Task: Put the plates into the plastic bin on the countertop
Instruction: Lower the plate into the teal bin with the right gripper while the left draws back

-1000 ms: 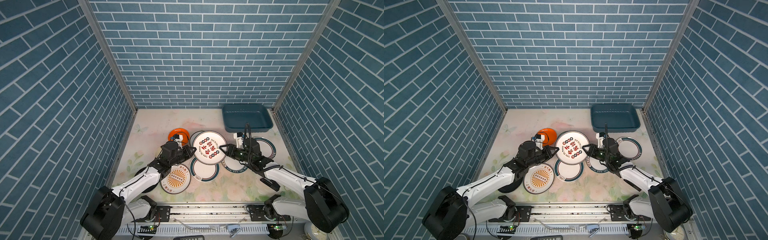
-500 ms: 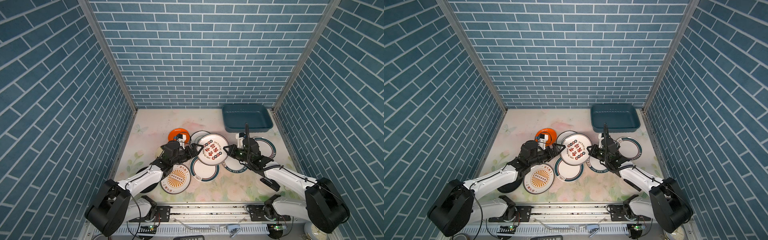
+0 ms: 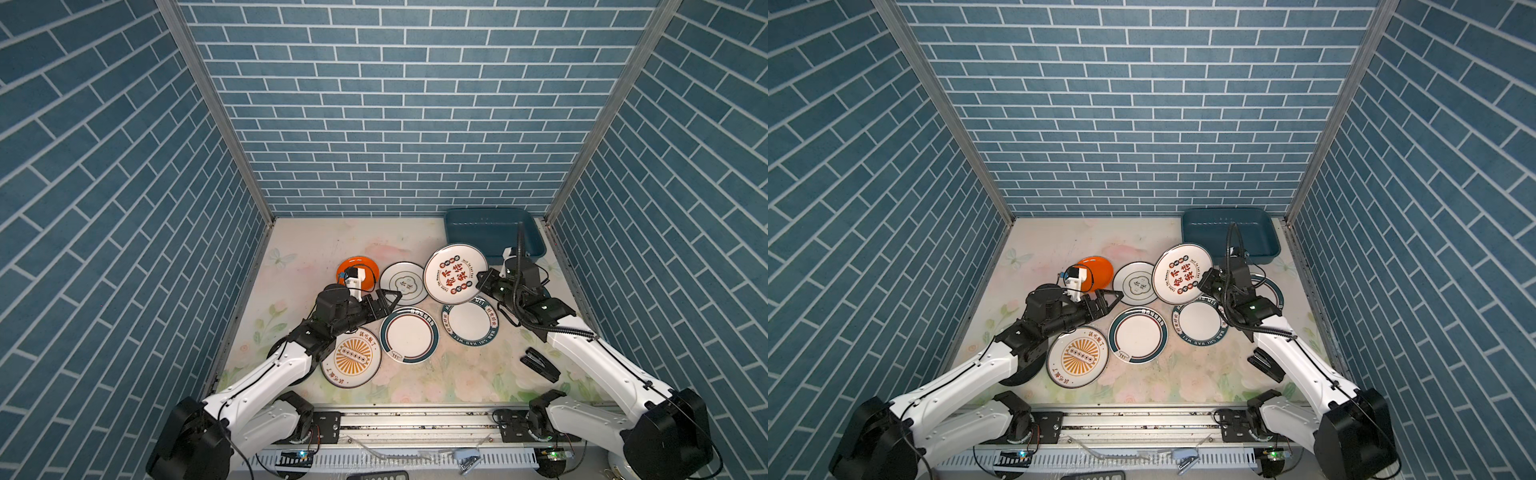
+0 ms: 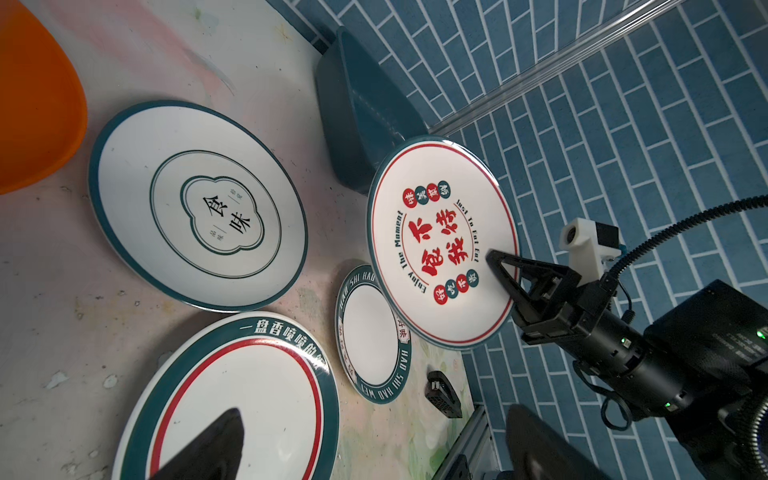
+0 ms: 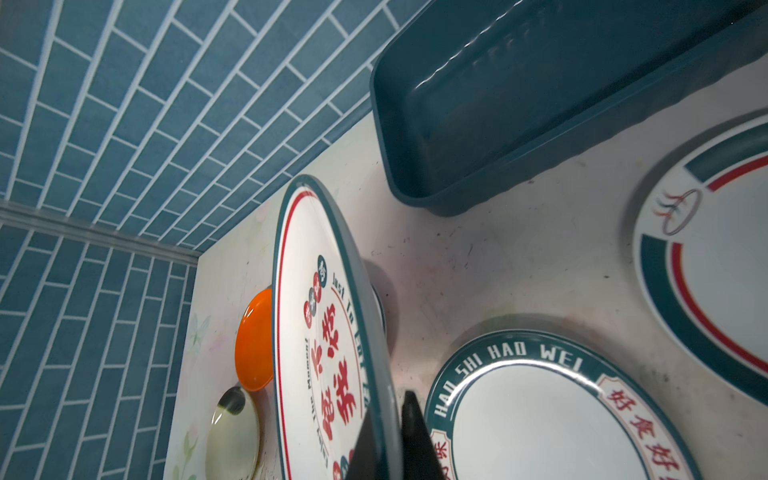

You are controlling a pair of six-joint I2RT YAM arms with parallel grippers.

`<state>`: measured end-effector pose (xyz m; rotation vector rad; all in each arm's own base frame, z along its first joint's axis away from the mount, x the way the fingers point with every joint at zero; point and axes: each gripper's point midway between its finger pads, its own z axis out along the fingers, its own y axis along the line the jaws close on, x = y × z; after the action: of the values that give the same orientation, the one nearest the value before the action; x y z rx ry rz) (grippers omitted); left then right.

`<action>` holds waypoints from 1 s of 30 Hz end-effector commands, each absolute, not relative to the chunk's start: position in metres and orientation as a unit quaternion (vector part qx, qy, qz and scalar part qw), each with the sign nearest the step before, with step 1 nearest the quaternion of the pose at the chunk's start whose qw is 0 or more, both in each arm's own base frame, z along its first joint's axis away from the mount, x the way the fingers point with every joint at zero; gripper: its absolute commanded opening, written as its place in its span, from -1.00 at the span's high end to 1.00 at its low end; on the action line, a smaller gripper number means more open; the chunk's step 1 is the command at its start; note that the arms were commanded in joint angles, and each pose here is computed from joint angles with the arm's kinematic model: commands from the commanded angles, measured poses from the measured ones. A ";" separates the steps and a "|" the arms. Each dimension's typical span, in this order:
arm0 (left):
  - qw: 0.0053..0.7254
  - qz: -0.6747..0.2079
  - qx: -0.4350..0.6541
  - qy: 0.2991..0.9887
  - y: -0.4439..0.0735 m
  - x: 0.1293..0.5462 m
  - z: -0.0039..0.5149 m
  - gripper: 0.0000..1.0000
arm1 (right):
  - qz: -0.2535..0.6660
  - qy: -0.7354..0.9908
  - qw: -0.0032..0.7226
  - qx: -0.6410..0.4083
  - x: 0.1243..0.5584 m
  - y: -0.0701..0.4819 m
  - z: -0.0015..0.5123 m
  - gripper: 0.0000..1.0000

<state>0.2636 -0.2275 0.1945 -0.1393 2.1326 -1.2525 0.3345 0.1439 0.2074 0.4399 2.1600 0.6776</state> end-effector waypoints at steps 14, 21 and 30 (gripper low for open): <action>0.429 -0.340 -0.097 0.831 -0.173 0.281 0.204 -0.99 | 0.176 0.869 0.431 0.170 0.451 0.076 0.267 1.00; 0.430 -0.324 -0.107 0.836 -0.171 0.289 0.207 -0.99 | 0.146 0.891 0.404 0.150 0.512 0.068 0.238 1.00; 0.423 -0.329 -0.108 0.837 -0.172 0.286 0.222 -0.99 | 0.167 0.901 0.380 0.124 0.569 0.074 0.208 1.00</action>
<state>0.2883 -0.1728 0.2104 -0.2803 2.1043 -0.8221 0.5585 0.0691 0.1914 0.3772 2.3285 0.3895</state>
